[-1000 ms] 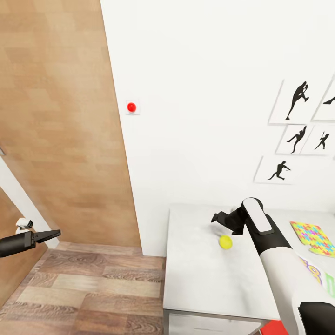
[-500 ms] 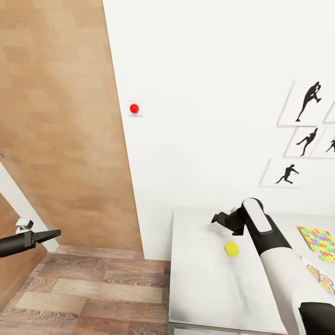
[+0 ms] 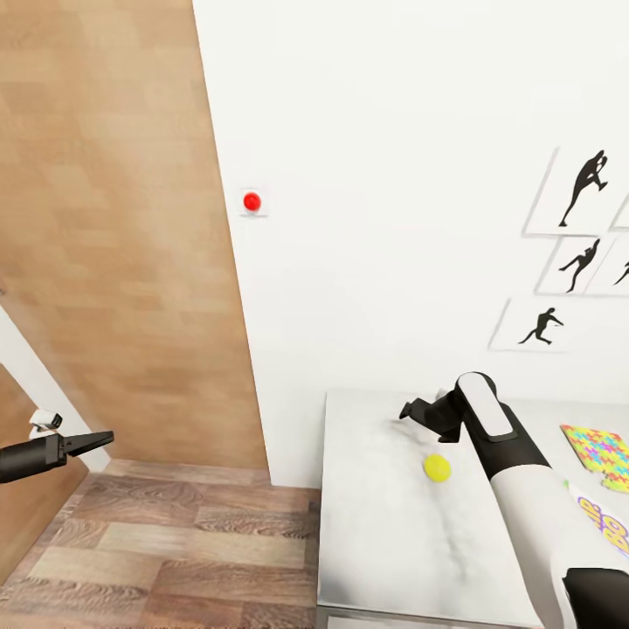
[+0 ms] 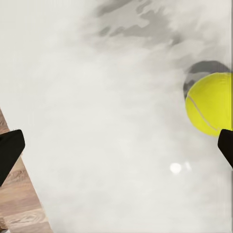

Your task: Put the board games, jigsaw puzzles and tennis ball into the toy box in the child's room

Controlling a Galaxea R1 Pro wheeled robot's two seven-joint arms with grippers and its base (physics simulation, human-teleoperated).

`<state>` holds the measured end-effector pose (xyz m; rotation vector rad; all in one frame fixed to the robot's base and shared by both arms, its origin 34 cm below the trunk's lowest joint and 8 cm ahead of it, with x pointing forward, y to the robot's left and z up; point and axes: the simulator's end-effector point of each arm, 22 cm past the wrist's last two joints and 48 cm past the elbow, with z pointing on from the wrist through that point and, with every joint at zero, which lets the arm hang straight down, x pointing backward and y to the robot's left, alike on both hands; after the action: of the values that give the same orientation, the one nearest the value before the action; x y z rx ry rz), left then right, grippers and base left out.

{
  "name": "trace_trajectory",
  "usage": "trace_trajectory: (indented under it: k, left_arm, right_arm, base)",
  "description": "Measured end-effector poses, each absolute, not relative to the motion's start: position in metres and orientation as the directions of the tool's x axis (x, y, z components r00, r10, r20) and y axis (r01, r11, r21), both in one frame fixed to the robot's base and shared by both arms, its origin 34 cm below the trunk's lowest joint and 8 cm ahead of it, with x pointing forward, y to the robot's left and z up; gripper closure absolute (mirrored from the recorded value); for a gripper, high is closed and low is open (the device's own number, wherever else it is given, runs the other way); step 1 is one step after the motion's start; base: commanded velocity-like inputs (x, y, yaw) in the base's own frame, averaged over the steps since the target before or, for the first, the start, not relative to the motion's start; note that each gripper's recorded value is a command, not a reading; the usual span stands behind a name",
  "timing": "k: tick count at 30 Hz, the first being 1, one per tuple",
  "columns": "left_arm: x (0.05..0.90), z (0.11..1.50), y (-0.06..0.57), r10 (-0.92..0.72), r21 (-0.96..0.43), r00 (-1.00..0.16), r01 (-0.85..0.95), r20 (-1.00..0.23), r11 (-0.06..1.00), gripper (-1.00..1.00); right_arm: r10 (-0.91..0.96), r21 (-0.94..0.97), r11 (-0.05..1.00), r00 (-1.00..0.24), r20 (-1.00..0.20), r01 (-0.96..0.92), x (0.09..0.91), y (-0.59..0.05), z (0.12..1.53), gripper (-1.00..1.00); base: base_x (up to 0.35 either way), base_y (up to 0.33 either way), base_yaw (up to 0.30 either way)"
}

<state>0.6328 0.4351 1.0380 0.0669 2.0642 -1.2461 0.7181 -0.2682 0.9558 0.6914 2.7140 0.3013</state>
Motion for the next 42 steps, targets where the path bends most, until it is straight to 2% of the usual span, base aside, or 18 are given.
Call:
trace_trajectory:
  k: [31,42]
  left_arm:
    - [0.634,1.012,0.436,-0.303,-0.771,-0.773,0.347,-0.558,0.534,-1.0]
    - [0.634,1.002,0.435,-0.303,-0.778,-0.783,0.333,-0.543,0.533,-1.0]
  right_arm:
    - [0.499,0.243,0.86,-0.838,-0.221,0.448,0.715,-0.276,0.926,-1.0]
    - [0.478,0.135,0.878,-0.842,-0.249,0.459,0.712,-0.301,0.912,-1.0]
  base:
    - [0.0,0.0,0.0]
    - [0.0,0.0,0.0]
